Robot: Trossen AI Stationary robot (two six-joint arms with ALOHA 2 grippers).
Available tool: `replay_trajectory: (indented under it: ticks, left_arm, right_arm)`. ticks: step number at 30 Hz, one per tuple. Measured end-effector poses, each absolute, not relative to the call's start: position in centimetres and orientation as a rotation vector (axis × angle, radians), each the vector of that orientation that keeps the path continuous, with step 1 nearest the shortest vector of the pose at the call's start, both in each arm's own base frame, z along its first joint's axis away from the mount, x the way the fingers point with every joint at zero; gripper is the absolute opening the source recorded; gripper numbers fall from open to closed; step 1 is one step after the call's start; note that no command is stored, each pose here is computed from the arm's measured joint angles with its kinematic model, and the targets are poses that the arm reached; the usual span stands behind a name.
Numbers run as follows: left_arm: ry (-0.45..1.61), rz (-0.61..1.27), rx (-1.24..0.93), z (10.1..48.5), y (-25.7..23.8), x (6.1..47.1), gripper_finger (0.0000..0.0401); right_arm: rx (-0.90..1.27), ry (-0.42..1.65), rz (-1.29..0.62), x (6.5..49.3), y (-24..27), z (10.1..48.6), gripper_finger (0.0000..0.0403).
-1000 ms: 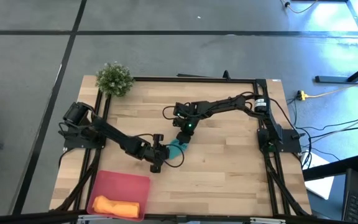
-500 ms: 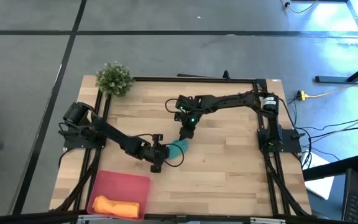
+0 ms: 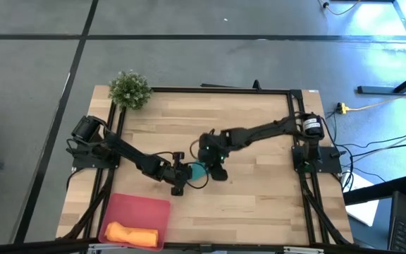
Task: Roll microfiber towels into tight, uniform cylinder then place into a basket
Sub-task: Roll the blue microfiber cloth
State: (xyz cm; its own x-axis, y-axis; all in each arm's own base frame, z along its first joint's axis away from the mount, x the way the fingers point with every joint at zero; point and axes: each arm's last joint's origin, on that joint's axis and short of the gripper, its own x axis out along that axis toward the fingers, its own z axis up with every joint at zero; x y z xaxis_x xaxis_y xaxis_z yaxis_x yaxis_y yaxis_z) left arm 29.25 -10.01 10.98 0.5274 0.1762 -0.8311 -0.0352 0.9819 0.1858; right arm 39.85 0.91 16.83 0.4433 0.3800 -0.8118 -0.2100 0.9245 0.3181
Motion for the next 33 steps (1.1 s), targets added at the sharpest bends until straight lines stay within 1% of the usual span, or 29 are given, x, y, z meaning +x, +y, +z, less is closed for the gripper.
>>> replay_trajectory:
  ticks: [3,7,13,18,33]
  left_arm:
    - [1.008,0.127,0.153,11.0,-10.0,29.3,0.0070]
    - [1.008,0.127,0.153,11.0,-10.0,29.3,0.0070]
    - [1.008,0.127,0.153,11.0,-10.0,29.3,0.0070]
    - [1.008,0.127,0.152,11.0,-10.0,29.3,0.0070]
    - [1.002,0.127,0.150,11.0,-10.0,29.3,0.0070]
  right_arm:
    - [0.107,0.992,0.366,39.9,2.1,16.2,0.0135]
    - [0.042,0.929,0.301,39.6,2.4,14.7,0.0135]
    - [0.009,0.898,0.236,38.6,2.0,12.7,0.0135]
    - [-0.010,0.834,0.238,37.7,1.9,11.5,0.0135]
    - [-0.028,0.751,0.230,37.8,1.8,11.2,0.0136]
